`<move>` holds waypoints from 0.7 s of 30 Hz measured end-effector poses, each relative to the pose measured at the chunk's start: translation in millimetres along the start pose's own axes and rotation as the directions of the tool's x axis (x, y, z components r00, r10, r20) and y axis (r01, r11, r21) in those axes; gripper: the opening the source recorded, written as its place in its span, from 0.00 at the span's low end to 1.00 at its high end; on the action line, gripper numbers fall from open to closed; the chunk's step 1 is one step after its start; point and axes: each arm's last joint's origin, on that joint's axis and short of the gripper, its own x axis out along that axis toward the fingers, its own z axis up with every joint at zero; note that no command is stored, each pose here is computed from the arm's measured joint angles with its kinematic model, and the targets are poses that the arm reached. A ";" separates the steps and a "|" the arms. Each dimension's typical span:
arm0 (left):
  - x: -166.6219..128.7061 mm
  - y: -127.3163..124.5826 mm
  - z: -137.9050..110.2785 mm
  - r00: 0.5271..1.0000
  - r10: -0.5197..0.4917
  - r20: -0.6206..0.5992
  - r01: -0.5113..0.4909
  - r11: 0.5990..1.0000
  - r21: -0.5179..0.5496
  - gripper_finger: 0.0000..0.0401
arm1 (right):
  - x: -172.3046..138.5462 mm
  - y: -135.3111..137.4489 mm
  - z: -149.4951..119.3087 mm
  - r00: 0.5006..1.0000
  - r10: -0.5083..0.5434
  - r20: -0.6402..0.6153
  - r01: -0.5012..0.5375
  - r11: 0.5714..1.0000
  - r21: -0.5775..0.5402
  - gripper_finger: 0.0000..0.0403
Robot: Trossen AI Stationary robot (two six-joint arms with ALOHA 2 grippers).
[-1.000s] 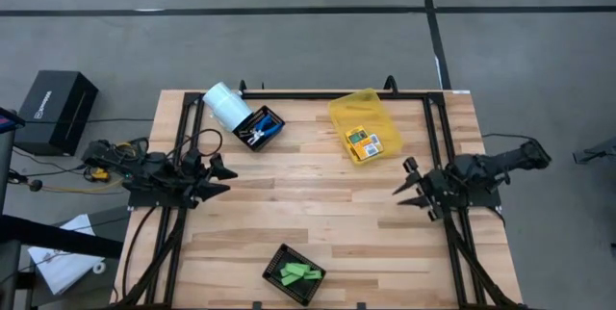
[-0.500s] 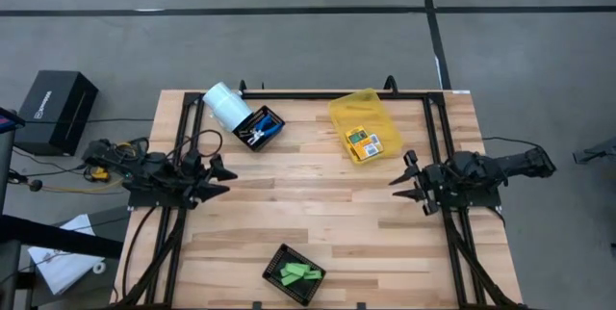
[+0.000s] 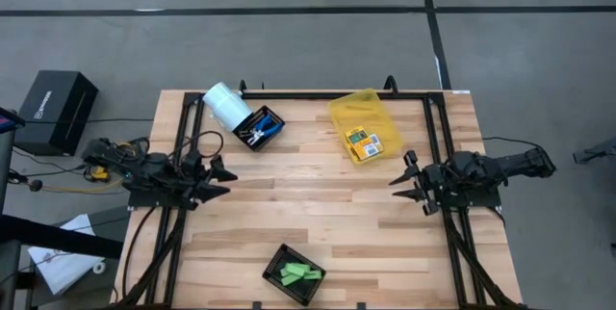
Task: Pick & Place School Supplies
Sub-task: Return to Home Position
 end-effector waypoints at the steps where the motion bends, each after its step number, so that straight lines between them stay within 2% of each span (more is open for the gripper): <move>1: 0.3 0.0 0.0 1.000 0.000 0.000 0.000 1.000 0.000 0.59 | 0.0 0.0 0.0 1.000 0.000 0.000 0.000 1.000 0.000 0.31; 21: 6.9 3.7 -9.7 0.994 0.053 -0.093 -0.051 0.998 0.025 0.59 | 0.0 0.0 0.0 1.000 0.000 0.000 0.000 1.000 0.000 0.31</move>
